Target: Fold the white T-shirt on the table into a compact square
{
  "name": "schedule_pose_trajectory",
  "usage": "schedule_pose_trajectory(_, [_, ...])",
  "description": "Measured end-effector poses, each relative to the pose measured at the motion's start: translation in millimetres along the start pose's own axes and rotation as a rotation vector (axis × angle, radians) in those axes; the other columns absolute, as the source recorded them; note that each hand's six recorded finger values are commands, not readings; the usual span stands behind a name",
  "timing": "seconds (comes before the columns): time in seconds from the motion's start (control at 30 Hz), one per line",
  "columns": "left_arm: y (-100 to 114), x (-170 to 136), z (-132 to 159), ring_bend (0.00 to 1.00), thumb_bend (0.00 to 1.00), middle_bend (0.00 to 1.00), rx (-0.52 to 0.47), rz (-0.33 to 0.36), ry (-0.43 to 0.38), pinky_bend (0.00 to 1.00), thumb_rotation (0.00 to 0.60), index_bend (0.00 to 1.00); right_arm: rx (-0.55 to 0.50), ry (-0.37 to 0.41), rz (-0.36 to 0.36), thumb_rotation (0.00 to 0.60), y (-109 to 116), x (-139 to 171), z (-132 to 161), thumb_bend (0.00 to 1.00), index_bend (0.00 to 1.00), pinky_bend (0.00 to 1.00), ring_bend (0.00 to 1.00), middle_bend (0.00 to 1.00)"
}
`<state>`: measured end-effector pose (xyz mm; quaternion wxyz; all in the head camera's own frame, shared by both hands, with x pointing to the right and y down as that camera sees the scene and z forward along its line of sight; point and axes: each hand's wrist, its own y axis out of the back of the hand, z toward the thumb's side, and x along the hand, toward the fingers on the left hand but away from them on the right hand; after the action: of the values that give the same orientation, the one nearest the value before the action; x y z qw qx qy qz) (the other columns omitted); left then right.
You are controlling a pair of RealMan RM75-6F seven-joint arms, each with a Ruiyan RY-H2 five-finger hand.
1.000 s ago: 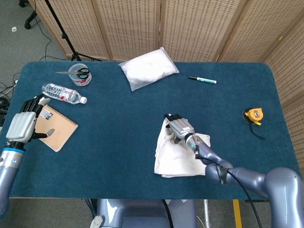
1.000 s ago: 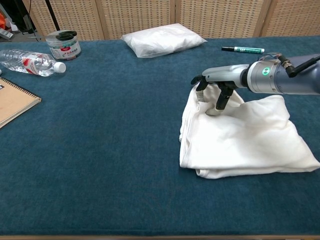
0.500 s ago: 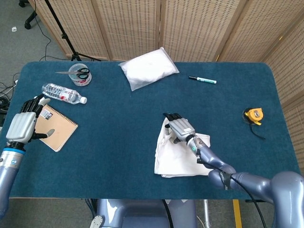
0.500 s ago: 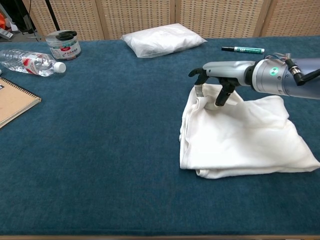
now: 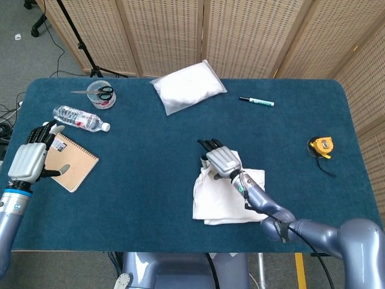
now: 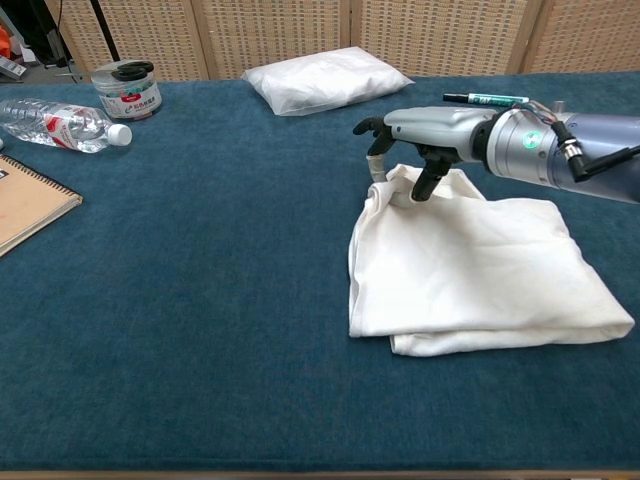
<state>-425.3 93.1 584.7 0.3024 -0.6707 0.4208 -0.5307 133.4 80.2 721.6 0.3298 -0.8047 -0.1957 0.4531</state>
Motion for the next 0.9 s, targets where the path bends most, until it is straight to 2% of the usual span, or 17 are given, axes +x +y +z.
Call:
schedule_pose_trajectory(0.03, [0.2,-0.1,0.1,0.00,0.20,0.00,-0.001,0.000,-0.001,0.00,0.600,0.00,0.013,0.002,0.004,0.600,-2.3,-0.8,0.9,0.59,0.43,0.00,0.00,0.00])
schedule_pose_trajectory(0.07, [0.4,-0.3,0.2,0.00,0.20,0.00,-0.002,0.001,-0.002,0.00,0.600,0.00,0.023,0.003,0.009,0.600,-4.3,-0.9,1.4,0.47,0.23,0.00,0.00,0.00])
schedule_pose_trajectory(0.1, [0.5,-0.5,0.2,0.00,0.20,0.00,-0.003,0.001,-0.002,0.00,0.600,0.00,0.031,0.005,0.014,0.600,-5.9,-0.9,1.7,0.37,0.12,0.00,0.00,0.00])
schedule_pose_trajectory(0.13, [0.7,-0.6,0.3,0.00,0.20,0.00,-0.004,0.001,-0.003,0.00,0.600,0.00,0.039,0.005,0.015,0.600,-6.5,-0.8,1.8,0.23,0.02,0.00,0.00,0.00])
schedule_pose_trajectory(0.17, [0.8,-0.7,0.3,0.00,0.20,0.00,-0.005,0.001,-0.004,0.00,0.600,0.00,0.043,0.004,0.012,0.600,-6.3,-0.7,1.8,0.12,0.00,0.00,0.00,0.00])
schedule_pose_trajectory(0.23, [0.9,-0.8,0.4,0.00,0.20,0.00,-0.006,0.000,-0.005,0.00,0.600,0.00,0.047,0.003,-0.005,0.600,-3.9,-0.3,2.2,0.05,0.00,0.00,0.00,0.00])
schedule_pose_trajectory(0.53, [0.9,-1.2,0.8,0.00,0.20,0.00,-0.009,0.001,-0.008,0.00,0.600,0.00,0.030,0.015,-0.078,0.600,16.2,12.1,8.5,0.10,0.00,0.00,0.00,0.00])
schedule_pose_trajectory(0.7, [1.7,-2.7,0.9,0.00,0.20,0.00,-0.006,0.007,-0.009,0.00,0.600,0.00,0.012,0.006,-0.107,0.600,23.6,29.8,1.3,0.05,0.00,0.00,0.00,0.00])
schedule_pose_trajectory(0.77, [2.3,-3.7,0.3,0.00,0.17,0.00,-0.001,0.013,-0.008,0.00,0.600,0.00,0.013,-0.006,-0.133,0.600,27.3,40.6,-6.1,0.01,0.00,0.00,0.00,0.00])
schedule_pose_trajectory(0.9, [3.0,-6.4,-1.8,0.00,0.04,0.00,0.023,0.028,-0.005,0.00,0.600,0.00,0.028,-0.037,-0.208,0.600,35.1,64.8,-23.5,0.00,0.00,0.00,0.00,0.00])
